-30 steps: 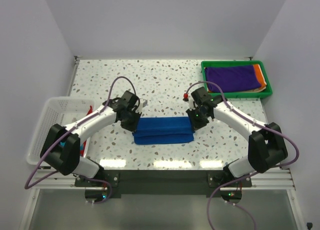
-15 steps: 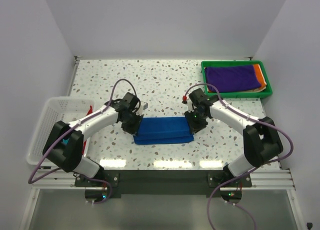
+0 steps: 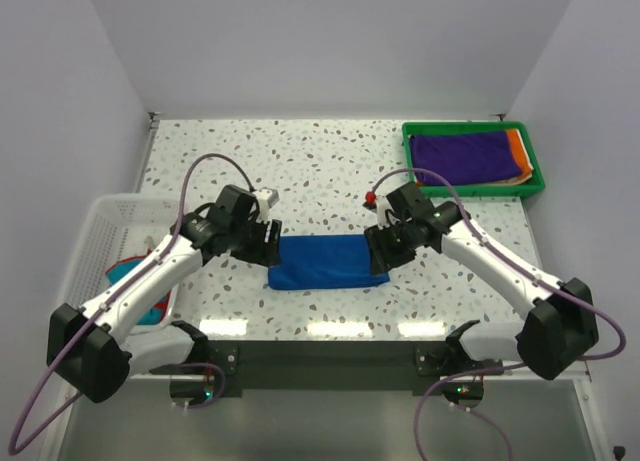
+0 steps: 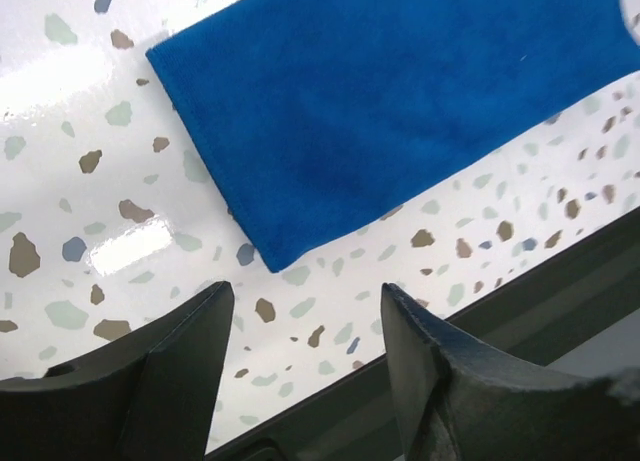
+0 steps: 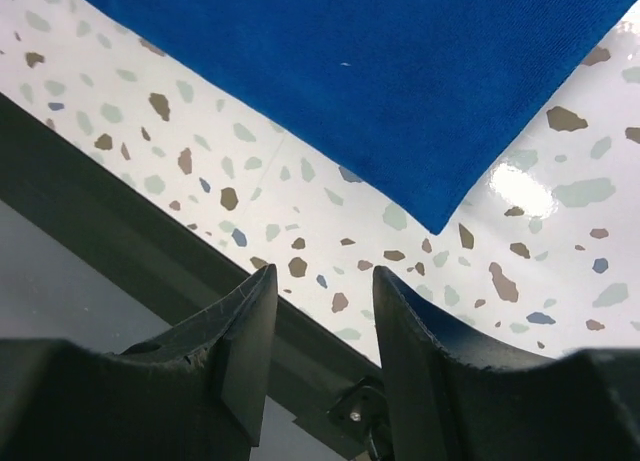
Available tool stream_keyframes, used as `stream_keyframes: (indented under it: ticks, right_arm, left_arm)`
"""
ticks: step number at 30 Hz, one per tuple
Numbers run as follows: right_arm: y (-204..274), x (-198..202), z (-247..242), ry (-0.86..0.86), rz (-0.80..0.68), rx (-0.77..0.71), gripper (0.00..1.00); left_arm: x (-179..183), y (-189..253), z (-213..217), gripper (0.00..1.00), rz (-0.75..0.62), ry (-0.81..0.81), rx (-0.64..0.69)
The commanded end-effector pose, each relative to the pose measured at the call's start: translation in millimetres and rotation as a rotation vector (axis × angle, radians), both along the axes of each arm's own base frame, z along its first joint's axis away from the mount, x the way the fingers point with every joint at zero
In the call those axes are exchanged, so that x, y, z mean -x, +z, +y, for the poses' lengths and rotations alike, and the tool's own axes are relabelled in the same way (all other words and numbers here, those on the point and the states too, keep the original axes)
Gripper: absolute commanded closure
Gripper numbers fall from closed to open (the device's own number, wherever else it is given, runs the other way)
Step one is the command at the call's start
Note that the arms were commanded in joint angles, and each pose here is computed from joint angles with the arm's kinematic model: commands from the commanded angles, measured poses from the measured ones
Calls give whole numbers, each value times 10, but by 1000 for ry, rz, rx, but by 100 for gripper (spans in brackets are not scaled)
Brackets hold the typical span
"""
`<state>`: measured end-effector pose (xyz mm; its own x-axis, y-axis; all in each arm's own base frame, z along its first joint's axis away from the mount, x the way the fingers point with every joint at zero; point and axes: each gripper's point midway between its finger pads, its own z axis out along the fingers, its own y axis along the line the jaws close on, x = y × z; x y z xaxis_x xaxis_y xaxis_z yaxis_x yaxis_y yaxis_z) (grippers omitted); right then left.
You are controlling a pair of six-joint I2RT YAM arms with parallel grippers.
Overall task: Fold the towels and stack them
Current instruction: Fold the towel
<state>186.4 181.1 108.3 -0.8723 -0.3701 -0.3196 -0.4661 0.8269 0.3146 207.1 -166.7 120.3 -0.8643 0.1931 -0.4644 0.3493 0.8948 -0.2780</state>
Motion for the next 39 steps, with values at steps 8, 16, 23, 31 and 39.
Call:
stream_keyframes:
  ticks: [8, 16, 23, 31, 39]
  right_arm:
    - [313, -405, 303, -174, -179, -202, 56]
    - [-394, -326, 272, -299, -104, -211, 57]
    - [-848, -156, 37, -372, -70, -120, 59]
    - [-747, -149, -212, -399, -129, -31, 59]
    - [17, -657, 43, -321, -289, -100, 60]
  left_arm:
    - [-279, 272, -474, 55, -52, 87, 199]
    - [-141, -546, -379, 77, 58, 143, 107]
    - [80, -1020, -161, 85, 146, 215, 23]
    - [105, -1042, 136, 88, 122, 301, -73]
    - [-65, -842, 27, 80, 72, 271, -43]
